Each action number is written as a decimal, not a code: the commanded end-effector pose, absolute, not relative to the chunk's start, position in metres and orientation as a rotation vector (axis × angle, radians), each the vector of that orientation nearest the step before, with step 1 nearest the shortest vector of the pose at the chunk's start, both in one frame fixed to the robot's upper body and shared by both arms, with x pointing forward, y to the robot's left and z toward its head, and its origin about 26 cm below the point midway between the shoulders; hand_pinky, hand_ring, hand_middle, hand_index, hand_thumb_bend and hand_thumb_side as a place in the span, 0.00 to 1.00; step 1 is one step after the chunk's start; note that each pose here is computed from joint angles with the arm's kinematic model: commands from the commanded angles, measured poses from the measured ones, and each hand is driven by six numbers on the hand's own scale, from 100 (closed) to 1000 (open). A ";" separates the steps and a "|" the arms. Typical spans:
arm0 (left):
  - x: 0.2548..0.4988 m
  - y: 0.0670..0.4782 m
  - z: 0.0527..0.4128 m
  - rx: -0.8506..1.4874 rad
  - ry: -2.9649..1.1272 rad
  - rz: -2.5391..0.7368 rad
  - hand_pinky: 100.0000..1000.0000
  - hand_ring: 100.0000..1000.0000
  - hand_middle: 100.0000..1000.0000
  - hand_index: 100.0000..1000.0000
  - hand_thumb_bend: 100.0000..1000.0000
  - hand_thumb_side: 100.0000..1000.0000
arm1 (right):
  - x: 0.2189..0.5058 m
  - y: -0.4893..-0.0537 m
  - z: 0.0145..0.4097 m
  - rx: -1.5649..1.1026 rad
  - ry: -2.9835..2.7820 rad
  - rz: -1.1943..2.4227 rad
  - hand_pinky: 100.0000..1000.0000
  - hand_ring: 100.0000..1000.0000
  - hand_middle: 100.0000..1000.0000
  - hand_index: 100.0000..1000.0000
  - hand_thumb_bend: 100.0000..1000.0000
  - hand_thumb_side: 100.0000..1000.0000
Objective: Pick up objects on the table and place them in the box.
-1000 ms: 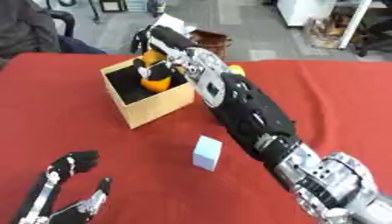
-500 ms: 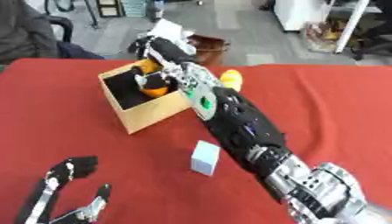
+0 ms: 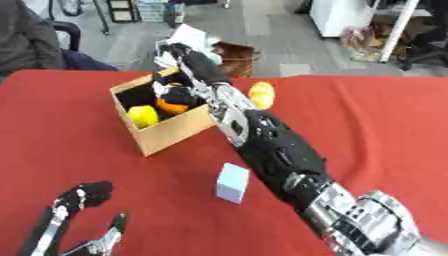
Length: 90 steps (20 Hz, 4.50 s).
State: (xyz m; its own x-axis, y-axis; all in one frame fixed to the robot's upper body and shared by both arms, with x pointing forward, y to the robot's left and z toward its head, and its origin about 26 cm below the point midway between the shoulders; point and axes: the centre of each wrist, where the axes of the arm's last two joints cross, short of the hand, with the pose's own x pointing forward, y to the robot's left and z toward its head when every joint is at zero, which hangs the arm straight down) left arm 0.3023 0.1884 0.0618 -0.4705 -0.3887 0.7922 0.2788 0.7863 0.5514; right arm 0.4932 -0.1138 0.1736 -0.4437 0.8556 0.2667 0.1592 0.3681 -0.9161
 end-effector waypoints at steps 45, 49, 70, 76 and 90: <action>0.304 0.188 0.076 0.096 -1.959 -0.775 0.75 0.71 0.68 0.80 0.22 0.28 | 0.510 -0.235 0.131 -1.090 -1.090 0.861 0.70 0.71 0.79 0.92 0.00 0.26; 0.304 0.188 0.077 0.095 -1.963 -0.774 0.75 0.71 0.68 0.81 0.22 0.28 | 0.509 -0.237 0.124 -1.092 -1.036 0.866 0.72 0.73 0.83 0.93 0.00 0.34; 0.305 0.187 0.079 0.095 -1.971 -0.773 0.75 0.71 0.68 0.81 0.22 0.28 | 0.507 -0.235 0.118 -1.185 -1.013 0.891 0.46 0.40 0.39 0.58 0.01 0.00; 0.305 0.187 0.080 0.096 -1.974 -0.772 0.75 0.71 0.68 0.81 0.22 0.28 | 0.507 -0.234 0.114 -1.213 -0.999 0.909 0.69 0.74 0.86 0.93 0.10 0.38; 0.305 0.188 0.080 0.095 -1.973 -0.769 0.75 0.71 0.68 0.81 0.21 0.28 | 0.506 -0.242 0.115 -1.262 -0.990 0.863 0.30 0.35 0.25 0.41 0.03 0.00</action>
